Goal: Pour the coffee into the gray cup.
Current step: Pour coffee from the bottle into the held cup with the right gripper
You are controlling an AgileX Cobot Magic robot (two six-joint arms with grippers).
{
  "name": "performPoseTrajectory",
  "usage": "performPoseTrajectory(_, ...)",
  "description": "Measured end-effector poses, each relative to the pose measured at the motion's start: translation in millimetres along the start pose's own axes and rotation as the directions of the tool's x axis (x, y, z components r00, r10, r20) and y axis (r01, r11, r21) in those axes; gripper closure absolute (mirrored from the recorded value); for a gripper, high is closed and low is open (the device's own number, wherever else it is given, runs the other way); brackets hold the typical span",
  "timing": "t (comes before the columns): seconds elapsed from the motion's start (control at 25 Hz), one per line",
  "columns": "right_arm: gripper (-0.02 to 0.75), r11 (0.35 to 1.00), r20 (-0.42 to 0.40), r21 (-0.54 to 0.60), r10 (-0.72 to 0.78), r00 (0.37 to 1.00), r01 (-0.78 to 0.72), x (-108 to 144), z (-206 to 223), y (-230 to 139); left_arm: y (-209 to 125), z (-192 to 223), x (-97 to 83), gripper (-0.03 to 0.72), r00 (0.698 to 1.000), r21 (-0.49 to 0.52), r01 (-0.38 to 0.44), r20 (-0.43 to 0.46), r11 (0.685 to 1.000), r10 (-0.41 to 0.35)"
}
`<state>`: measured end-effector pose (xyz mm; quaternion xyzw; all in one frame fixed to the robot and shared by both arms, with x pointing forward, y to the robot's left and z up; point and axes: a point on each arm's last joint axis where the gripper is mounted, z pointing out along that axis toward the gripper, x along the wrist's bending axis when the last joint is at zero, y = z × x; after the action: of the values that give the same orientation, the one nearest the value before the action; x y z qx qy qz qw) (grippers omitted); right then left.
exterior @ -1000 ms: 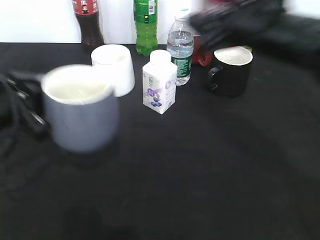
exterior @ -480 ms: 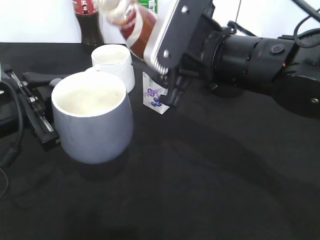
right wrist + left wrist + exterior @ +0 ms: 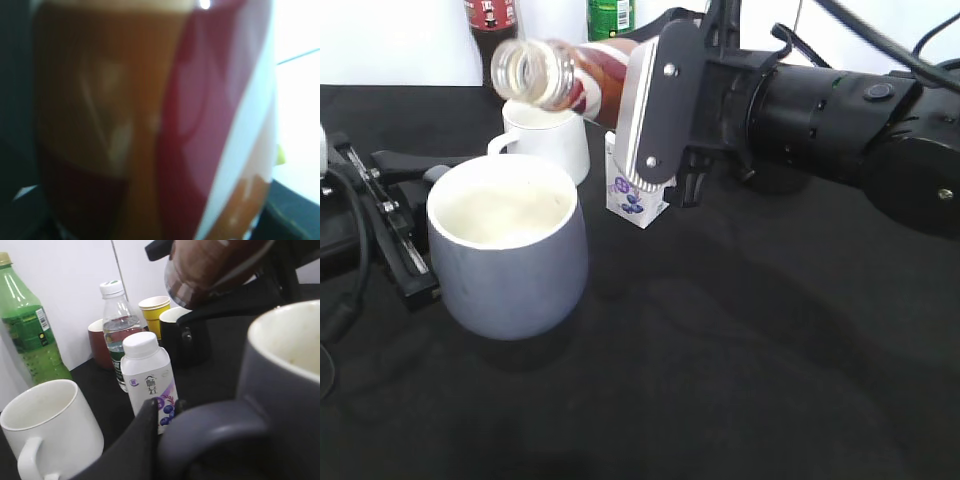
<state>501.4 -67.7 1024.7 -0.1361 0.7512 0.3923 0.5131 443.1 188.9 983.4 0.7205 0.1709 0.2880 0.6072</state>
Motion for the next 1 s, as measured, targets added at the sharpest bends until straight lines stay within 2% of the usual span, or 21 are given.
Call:
performPoseTrajectory(0.28, 0.209, 0.996, 0.007, -0.005, -0.090, 0.996, 0.090, -0.6, 0.0, 0.5, 0.6, 0.1, 2.8, 0.624, 0.999, -0.007, 0.024, -0.034, 1.000, -0.024)
performPoseTrajectory(0.4, 0.209, 0.992, 0.036, 0.011, -0.128, 0.991, 0.128, -2.9, 0.4, -0.9, 0.7, 0.2, 2.6, 0.624, 0.999, -0.007, 0.023, -0.033, 1.000, -0.024)
performPoseTrajectory(1.0, 0.209, 0.967, 0.073, 0.013, -0.255, 0.964, 0.255, -5.1, 1.4, -0.5, -0.9, 0.2, 2.9, 0.624, 0.999, 0.010, 0.024, -0.036, 1.000, -0.023)
